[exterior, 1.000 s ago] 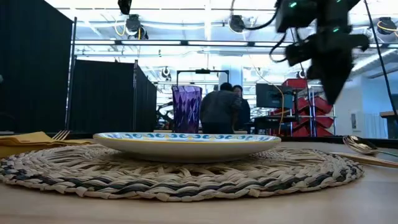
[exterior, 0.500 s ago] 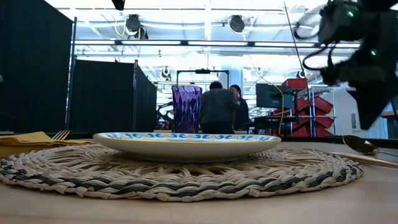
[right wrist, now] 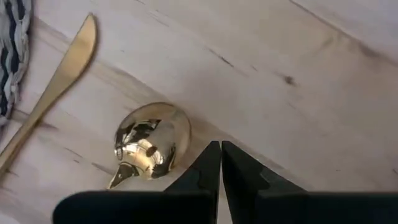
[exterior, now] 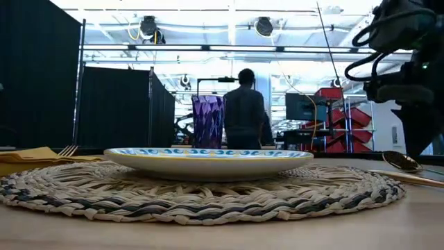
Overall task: Set table place
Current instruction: Move the purple cup to the top right of the brown table mat
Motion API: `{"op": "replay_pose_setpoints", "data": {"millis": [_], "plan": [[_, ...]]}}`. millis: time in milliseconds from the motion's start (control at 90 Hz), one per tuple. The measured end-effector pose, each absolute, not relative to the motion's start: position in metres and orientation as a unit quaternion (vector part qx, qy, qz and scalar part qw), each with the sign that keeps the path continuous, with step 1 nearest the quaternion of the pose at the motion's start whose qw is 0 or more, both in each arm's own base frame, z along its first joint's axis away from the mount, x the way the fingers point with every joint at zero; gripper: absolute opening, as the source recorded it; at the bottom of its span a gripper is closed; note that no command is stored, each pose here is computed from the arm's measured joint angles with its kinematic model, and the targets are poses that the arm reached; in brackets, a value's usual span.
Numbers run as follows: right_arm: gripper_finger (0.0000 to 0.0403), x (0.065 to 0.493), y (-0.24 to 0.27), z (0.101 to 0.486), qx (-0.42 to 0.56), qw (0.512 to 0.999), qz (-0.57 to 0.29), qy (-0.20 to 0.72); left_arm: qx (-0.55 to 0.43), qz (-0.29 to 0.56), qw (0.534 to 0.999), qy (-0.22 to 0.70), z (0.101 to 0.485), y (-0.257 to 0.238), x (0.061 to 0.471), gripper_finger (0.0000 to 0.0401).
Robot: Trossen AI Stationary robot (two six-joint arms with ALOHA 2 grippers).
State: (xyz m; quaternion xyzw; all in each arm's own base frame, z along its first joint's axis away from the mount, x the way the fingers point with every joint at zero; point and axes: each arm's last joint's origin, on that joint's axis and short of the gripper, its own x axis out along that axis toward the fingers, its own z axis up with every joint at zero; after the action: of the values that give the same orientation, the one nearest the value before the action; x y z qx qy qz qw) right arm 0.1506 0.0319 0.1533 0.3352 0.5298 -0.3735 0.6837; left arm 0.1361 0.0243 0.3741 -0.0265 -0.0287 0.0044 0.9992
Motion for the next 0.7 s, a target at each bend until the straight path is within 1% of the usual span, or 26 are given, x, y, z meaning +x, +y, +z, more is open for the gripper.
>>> {"op": "replay_pose_setpoints", "data": {"millis": [367, 578, 700], "plan": [[0.0, 0.162, 0.035, 0.143, 0.342, 0.682, -0.371, 0.529, -0.018, 0.004, 0.999, -0.033, 0.375, 0.024, 0.133, 0.0088], [0.0, 0.15, 0.027, 0.142, 0.305, 0.651, -0.403, 0.567, -0.016, 0.005, 0.999, -0.034, 0.375, 0.024, 0.133, 0.0088], [0.0, 0.154, 0.021, 0.144, 0.3, 0.661, -0.394, 0.564, -0.016, 0.005, 0.999, -0.034, 0.375, 0.024, 0.133, 0.0088]]}}
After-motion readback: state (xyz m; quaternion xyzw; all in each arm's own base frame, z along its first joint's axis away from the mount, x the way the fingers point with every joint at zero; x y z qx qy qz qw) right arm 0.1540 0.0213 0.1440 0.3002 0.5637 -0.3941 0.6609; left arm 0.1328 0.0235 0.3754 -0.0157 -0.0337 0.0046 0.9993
